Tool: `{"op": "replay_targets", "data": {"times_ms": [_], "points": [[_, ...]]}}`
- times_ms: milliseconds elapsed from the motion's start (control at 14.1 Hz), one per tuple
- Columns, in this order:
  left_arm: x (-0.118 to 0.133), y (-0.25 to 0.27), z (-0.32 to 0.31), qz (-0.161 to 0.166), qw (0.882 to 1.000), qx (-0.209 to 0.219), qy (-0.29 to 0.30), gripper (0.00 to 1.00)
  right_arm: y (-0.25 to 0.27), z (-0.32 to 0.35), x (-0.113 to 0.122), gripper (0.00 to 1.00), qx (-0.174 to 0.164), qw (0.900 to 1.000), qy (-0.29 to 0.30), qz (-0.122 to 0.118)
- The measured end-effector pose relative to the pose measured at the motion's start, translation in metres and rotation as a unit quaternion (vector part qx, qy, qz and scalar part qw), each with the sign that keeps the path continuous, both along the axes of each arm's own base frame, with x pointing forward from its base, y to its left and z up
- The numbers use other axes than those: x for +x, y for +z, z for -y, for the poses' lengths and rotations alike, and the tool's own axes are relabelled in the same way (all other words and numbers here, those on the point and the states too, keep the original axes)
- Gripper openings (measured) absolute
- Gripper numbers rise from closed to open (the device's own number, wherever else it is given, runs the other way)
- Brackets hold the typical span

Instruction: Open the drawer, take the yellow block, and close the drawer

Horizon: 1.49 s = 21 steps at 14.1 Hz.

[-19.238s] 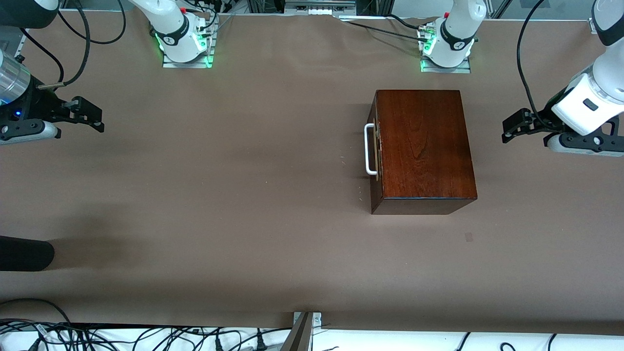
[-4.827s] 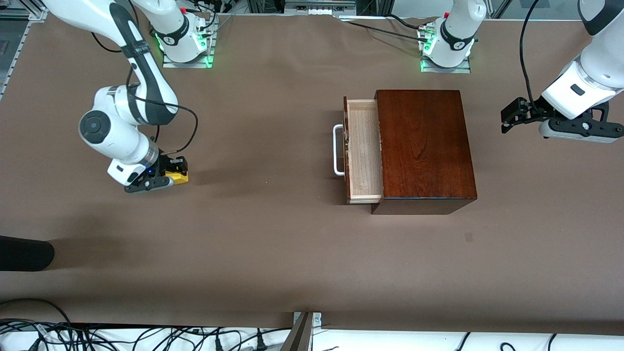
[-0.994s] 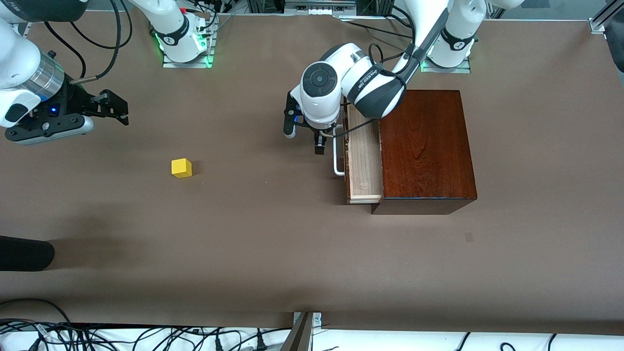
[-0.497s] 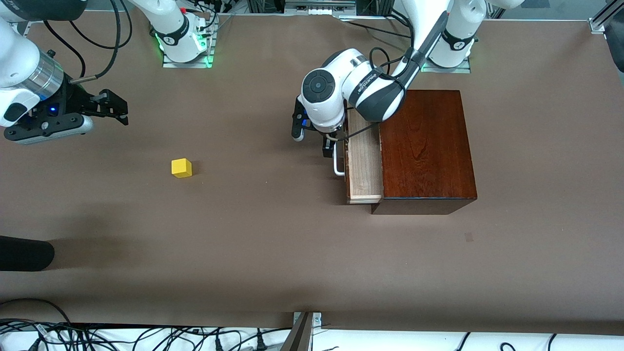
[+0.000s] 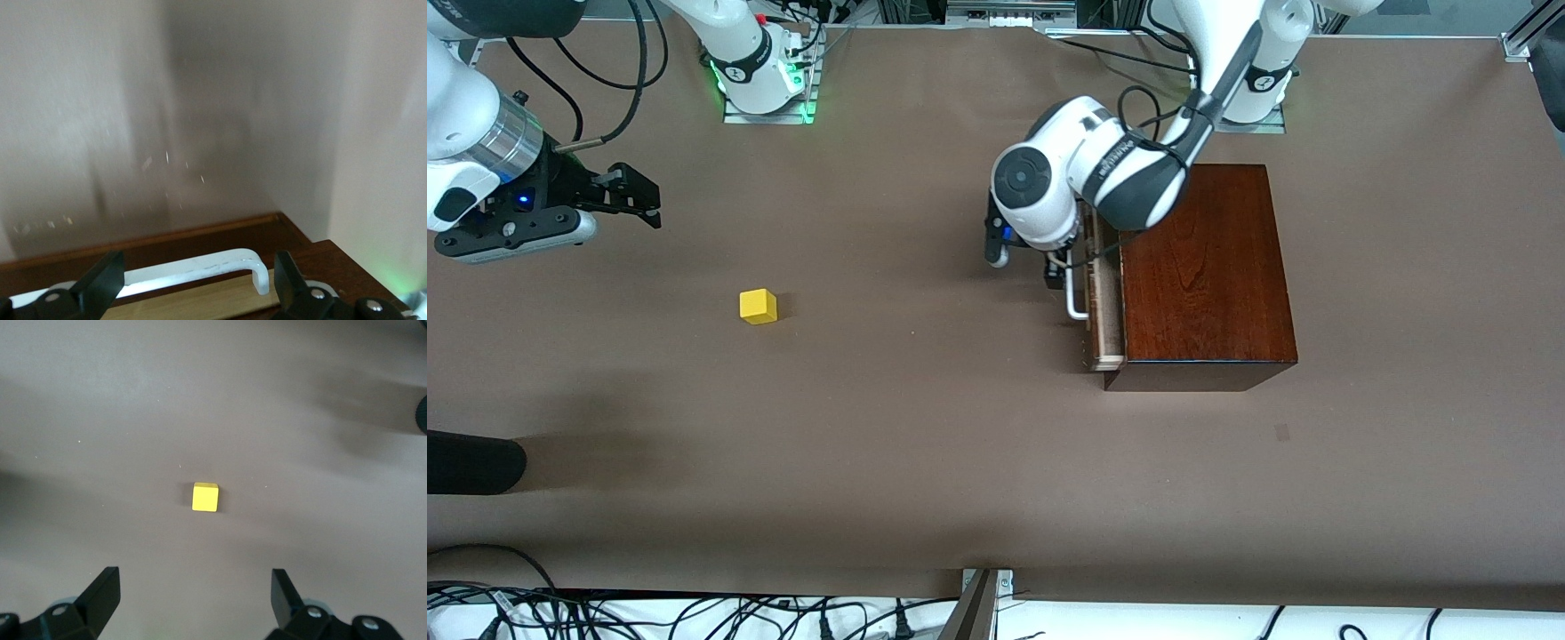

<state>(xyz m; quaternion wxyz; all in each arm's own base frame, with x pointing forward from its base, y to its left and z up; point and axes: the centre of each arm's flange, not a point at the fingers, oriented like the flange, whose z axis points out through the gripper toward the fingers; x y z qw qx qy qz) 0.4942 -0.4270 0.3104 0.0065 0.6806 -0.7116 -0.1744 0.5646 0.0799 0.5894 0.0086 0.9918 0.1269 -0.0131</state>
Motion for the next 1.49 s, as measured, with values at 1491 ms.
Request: {"op": "replay_targets", "data": {"times_ms": [1491], "points": [[0.020,0.237,-0.133,0.062,0.929,0.077,0.358,1.00,0.000,0.000,0.000,1.00,0.000,1.000,0.000,0.000]]}}
